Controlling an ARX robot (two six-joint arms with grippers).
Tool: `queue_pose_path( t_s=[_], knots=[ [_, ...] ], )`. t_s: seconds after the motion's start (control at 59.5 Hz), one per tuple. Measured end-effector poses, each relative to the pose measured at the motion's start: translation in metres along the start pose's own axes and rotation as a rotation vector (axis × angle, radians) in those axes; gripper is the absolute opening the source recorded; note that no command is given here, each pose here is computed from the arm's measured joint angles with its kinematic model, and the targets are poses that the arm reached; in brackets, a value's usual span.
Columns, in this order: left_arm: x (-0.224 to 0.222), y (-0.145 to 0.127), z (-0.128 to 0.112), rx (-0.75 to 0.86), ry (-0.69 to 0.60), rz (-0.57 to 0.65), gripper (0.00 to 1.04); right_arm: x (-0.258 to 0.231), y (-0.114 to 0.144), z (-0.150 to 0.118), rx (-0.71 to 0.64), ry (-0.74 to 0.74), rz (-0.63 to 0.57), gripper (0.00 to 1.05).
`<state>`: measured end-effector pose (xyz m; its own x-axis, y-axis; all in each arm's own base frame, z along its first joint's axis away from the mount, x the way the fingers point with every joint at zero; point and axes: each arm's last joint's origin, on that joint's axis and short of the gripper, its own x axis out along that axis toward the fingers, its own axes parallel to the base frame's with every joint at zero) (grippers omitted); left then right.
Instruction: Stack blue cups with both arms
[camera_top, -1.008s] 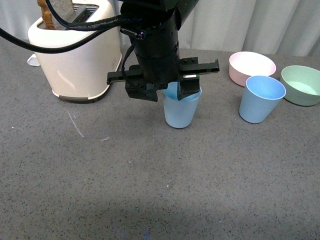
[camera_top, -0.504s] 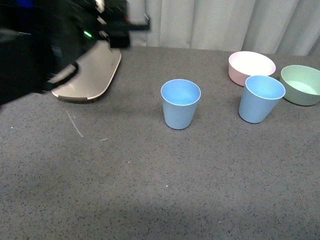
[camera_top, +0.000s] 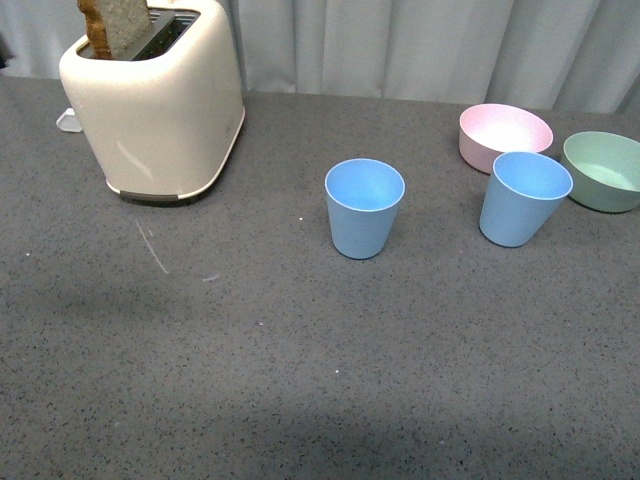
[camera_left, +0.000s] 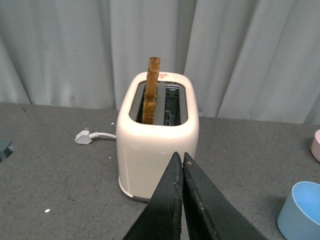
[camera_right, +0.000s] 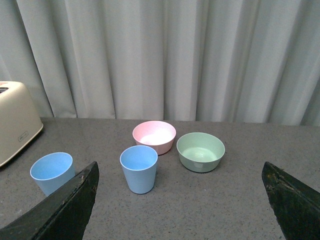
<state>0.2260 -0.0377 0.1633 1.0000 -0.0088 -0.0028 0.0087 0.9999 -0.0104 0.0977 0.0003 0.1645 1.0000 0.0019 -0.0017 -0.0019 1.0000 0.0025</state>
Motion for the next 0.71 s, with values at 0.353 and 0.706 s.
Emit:
queue_pose_path(
  t_s=[0.353, 0.706],
  knots=[
    [-0.049, 0.023, -0.001, 0.003, 0.011, 0.005, 0.04, 0.000, 0.000, 0.000, 0.000, 0.000, 0.000, 0.95],
    [-0.076, 0.037, 0.000, 0.003, 0.008, 0.007, 0.04, 0.000, 0.000, 0.000, 0.000, 0.000, 0.000, 0.95]
  ],
)
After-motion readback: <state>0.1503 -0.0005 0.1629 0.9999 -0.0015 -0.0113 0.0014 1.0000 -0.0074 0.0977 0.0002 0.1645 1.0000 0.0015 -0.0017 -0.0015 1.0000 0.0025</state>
